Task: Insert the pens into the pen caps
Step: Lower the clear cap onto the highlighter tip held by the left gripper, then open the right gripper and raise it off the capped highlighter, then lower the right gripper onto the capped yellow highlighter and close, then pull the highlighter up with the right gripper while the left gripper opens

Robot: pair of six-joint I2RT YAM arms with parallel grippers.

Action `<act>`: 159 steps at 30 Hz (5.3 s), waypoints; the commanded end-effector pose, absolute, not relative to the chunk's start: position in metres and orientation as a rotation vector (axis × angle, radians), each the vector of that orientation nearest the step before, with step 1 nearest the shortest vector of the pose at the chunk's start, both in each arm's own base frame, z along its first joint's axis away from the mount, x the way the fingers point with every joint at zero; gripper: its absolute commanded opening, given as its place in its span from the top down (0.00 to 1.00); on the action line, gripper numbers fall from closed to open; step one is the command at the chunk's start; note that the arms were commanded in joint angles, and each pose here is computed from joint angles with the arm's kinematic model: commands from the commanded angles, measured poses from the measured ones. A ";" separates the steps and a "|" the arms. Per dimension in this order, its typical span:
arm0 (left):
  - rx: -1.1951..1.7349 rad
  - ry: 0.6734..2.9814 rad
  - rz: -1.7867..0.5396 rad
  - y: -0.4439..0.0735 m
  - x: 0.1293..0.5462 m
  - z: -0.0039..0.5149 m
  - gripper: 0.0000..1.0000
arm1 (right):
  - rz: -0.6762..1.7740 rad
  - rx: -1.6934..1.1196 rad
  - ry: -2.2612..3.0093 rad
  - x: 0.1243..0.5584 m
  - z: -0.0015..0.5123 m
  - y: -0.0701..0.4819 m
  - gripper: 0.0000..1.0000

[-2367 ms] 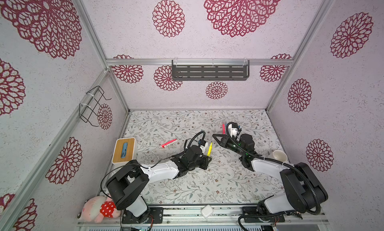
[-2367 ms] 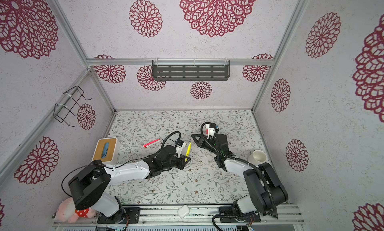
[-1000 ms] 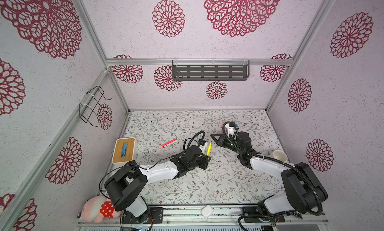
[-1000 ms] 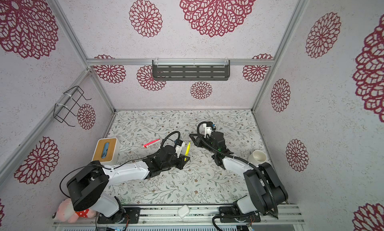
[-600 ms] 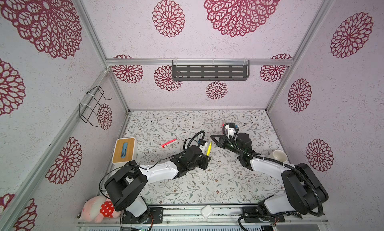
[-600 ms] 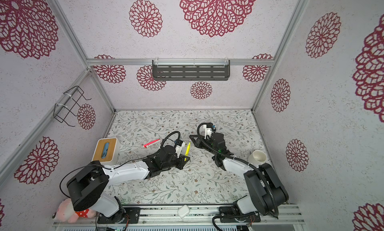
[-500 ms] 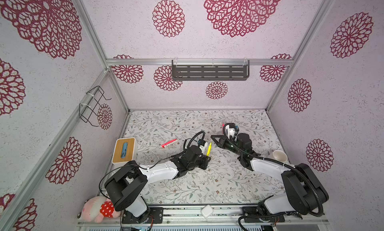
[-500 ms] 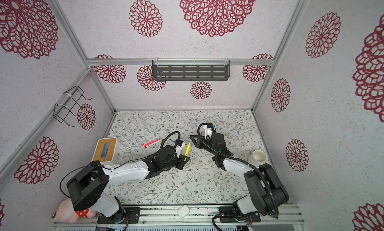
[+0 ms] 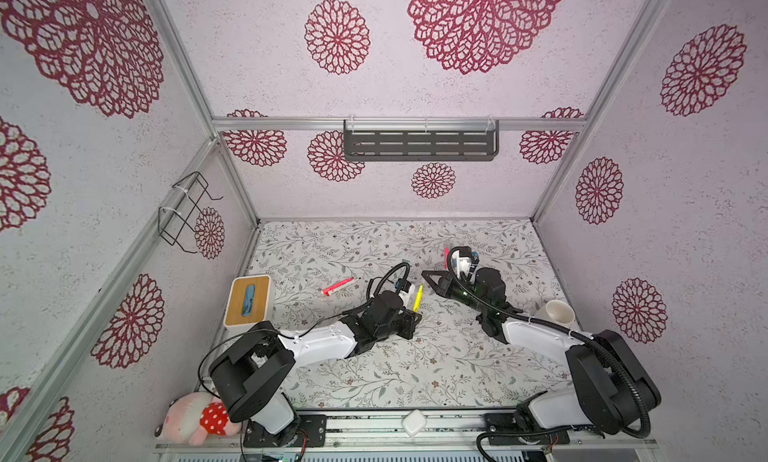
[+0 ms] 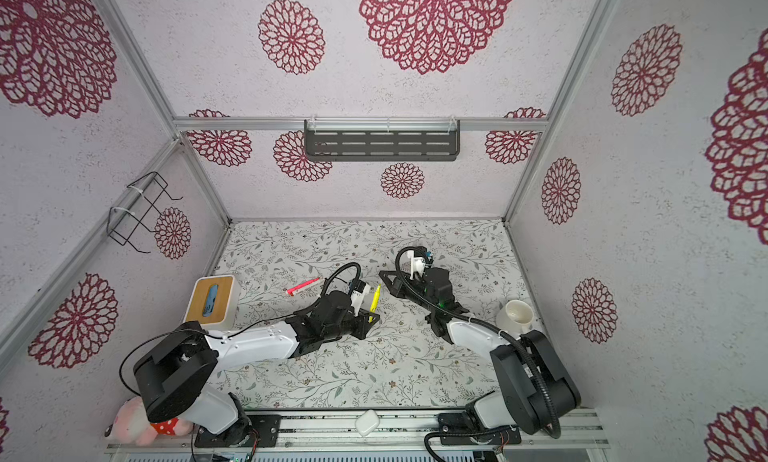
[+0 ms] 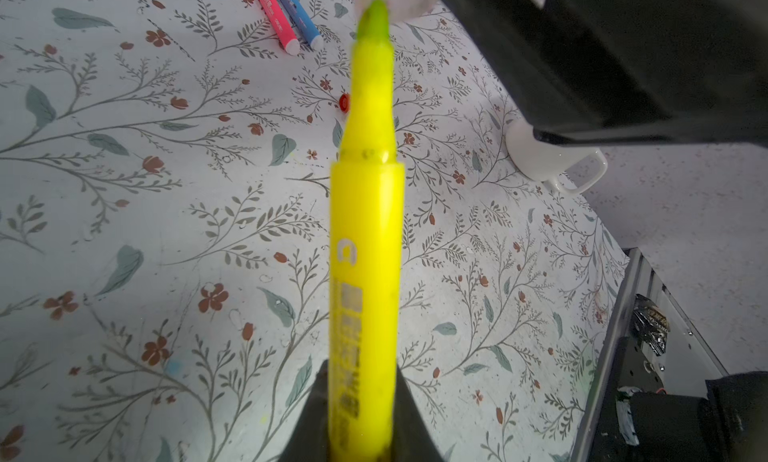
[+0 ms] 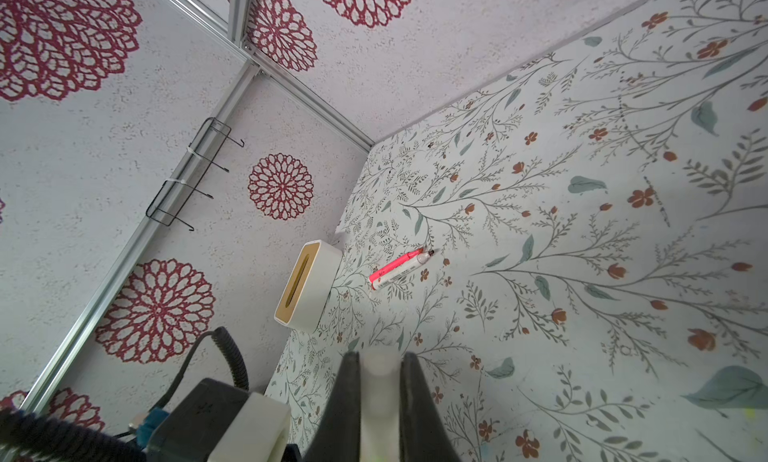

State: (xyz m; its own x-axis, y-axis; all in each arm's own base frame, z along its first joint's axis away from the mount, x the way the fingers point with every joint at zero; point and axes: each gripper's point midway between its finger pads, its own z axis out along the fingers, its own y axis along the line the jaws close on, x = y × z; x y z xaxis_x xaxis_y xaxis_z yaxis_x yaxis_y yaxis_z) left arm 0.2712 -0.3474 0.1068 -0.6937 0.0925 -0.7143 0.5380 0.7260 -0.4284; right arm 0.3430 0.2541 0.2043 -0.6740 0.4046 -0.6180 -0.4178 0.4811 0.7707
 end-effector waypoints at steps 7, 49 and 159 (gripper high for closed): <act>0.473 2.207 -0.840 -0.347 0.273 0.116 1.00 | 1.294 -0.082 1.867 0.332 0.215 0.260 0.96; 0.412 1.938 -1.157 -0.340 0.270 0.183 1.00 | 1.559 -0.351 1.673 0.253 0.227 0.295 0.59; 0.320 1.931 -1.047 -0.284 0.280 0.189 1.00 | 1.210 -0.524 1.865 0.281 0.263 0.341 0.55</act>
State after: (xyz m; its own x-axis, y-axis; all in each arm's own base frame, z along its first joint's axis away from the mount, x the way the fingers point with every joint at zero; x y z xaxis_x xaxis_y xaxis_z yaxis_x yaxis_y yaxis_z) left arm 0.2771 -0.2822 0.1832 -0.5960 -0.1672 -0.7854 0.5670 0.6050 -0.5590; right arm 0.2844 0.3336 0.2446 -0.5875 0.0703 -0.8061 -0.6775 0.5020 0.5375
